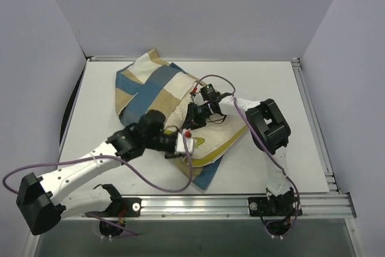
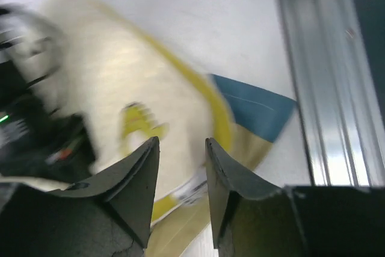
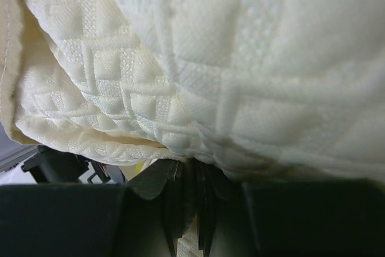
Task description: Put the pillow into the pillowcase
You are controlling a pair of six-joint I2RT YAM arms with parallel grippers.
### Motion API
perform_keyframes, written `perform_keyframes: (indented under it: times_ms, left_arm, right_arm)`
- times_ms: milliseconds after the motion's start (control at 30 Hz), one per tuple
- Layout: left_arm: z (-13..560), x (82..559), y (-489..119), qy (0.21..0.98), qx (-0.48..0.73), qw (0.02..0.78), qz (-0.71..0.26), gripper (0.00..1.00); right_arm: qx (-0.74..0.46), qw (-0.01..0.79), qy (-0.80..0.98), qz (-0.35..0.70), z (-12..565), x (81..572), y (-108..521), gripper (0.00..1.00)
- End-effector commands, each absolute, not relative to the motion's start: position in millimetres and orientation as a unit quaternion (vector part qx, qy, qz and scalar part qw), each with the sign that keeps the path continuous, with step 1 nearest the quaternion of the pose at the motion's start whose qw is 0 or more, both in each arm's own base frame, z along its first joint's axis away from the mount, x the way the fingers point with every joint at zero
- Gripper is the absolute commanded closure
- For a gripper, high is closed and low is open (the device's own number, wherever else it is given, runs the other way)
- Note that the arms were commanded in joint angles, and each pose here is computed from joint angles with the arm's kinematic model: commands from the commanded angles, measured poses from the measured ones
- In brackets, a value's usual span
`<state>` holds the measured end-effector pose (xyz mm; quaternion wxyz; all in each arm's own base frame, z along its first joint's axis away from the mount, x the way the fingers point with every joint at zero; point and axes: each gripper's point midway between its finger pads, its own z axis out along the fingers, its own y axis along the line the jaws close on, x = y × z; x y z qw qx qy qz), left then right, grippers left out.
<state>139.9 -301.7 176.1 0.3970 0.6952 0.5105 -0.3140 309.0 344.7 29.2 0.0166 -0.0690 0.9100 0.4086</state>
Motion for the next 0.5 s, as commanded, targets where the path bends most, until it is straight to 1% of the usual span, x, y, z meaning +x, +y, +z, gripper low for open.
perform_keyframes:
  times_ms: [0,33,67,100,200,233,267,333,367,433,467]
  left_arm:
    - [249.1,198.6,-263.0,0.647,0.513,0.460,-0.326,0.54]
    - [245.7,208.7,-250.9,0.670,0.495,0.459,-0.309,0.49]
    - [236.6,215.3,-238.0,0.696,0.481,0.449,-0.287,0.47]
    - [225.0,240.8,-213.4,0.738,0.444,0.459,-0.220,0.46]
    - [198.5,267.0,-186.7,0.792,0.405,0.431,-0.153,0.37]
    - [198.2,275.1,-185.6,0.802,0.391,0.429,-0.144,0.33]
    - [183.4,281.4,-187.3,0.816,0.390,0.402,-0.140,0.28]
    - [182.8,293.7,-191.2,0.823,0.384,0.396,-0.134,0.22]
    - [169.3,300.2,-192.0,0.835,0.381,0.376,-0.127,0.20]
    - [157.4,309.8,-192.5,0.844,0.379,0.361,-0.114,0.20]
    - [157.6,316.3,-193.6,0.845,0.378,0.363,-0.109,0.22]
  right_arm:
    - [-0.033,0.020,0.955,0.293,-39.3,305.0,297.8,1.00]
    - [-0.033,0.018,0.953,0.301,-35.5,305.4,301.0,1.00]
    - [-0.034,0.016,0.951,0.306,-33.6,304.8,303.2,1.00]
    - [-0.035,0.016,0.949,0.312,-30.8,305.5,304.7,1.00]
    - [-0.038,0.017,0.944,0.327,-20.9,305.3,311.1,1.00]
    - [-0.040,0.019,0.943,0.330,-18.5,305.5,311.6,1.00]
    - [-0.042,0.020,0.942,0.332,-16.5,304.8,312.4,1.00]
    - [-0.048,0.020,0.940,0.338,-12.2,303.2,314.5,1.00]
    - [-0.052,0.019,0.938,0.341,-9.7,300.7,314.2,1.00]
    - [-0.061,0.021,0.937,0.342,-7.0,298.4,314.3,1.00]
    - [-0.062,0.019,0.937,0.343,-5.4,295.5,312.9,1.00]
